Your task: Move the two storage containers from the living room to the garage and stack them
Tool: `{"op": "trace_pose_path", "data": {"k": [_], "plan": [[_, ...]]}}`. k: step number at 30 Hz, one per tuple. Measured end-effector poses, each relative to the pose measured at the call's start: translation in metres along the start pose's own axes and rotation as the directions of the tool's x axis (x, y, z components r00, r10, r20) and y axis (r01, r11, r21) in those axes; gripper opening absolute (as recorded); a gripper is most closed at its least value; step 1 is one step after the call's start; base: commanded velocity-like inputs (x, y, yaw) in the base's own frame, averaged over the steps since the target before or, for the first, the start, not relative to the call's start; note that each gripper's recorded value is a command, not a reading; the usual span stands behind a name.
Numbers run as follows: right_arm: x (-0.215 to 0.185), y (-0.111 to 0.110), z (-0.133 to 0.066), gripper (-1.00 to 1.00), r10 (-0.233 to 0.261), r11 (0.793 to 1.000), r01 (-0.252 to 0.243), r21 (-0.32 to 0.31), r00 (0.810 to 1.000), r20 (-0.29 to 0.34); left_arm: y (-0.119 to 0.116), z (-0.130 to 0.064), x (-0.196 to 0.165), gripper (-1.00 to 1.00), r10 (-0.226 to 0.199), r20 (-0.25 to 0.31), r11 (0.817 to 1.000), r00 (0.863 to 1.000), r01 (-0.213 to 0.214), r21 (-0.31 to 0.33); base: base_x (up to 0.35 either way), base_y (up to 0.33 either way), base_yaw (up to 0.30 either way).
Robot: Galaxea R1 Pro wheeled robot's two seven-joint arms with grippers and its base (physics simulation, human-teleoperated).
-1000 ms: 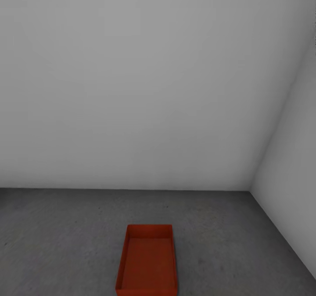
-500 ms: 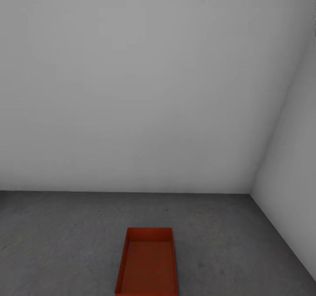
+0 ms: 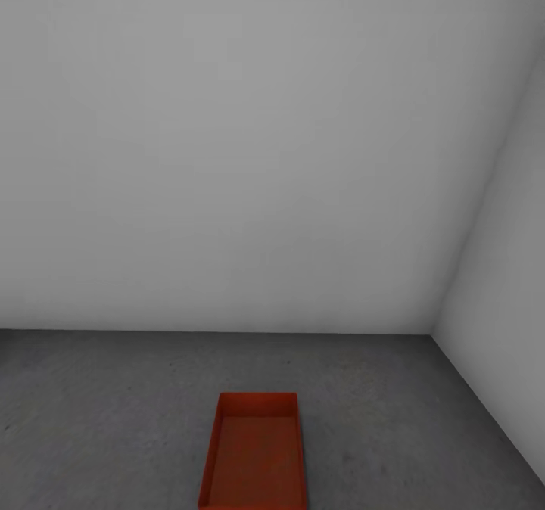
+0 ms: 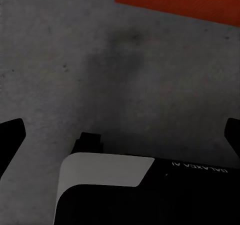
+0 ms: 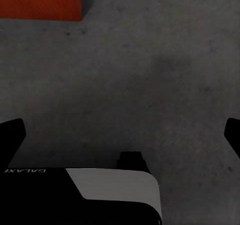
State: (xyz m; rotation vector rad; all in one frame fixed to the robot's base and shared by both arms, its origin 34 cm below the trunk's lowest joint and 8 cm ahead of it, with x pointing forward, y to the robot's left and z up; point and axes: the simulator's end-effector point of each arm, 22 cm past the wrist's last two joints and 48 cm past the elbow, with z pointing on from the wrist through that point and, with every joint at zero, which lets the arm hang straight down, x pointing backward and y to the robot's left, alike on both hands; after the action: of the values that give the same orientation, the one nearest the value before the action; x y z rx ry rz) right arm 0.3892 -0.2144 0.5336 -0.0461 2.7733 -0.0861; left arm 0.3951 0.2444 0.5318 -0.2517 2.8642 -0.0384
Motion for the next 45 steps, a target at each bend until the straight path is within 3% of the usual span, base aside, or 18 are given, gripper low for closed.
{"op": "trace_pose_path", "data": {"k": [7,20,33,45], "plan": [[-0.0001,-0.0001,0.0,1.0,0.0,1.0,0.0,0.0,1.0,0.001,0.0,0.0,0.0,1.0,0.001,0.0,1.0,1.0,-0.001,0.0,0.0,0.0,-0.035],[-0.0003,-0.0002,0.0,1.0,0.0,1.0,0.0,0.001,1.0,0.002,-0.0001,0.0,-0.0001,1.0,0.003,0.0,1.0,1.0,-0.003,0.0,0.0,0.0,-0.214],[-0.0001,-0.0015,0.0001,1.0,0.008,1.0,-0.008,0.003,1.0,0.001,0.0,0.0,0.0,1.0,0.003,0.0,1.0,1.0,-0.003,0.0,0.0,0.0,-0.021],[-0.0002,-0.0017,0.0001,1.0,0.008,1.0,-0.008,0.004,1.0,0.001,-0.0001,0.0,-0.0001,1.0,0.003,0.0,1.0,1.0,-0.003,0.0,0.0,0.0,-0.228]]}}
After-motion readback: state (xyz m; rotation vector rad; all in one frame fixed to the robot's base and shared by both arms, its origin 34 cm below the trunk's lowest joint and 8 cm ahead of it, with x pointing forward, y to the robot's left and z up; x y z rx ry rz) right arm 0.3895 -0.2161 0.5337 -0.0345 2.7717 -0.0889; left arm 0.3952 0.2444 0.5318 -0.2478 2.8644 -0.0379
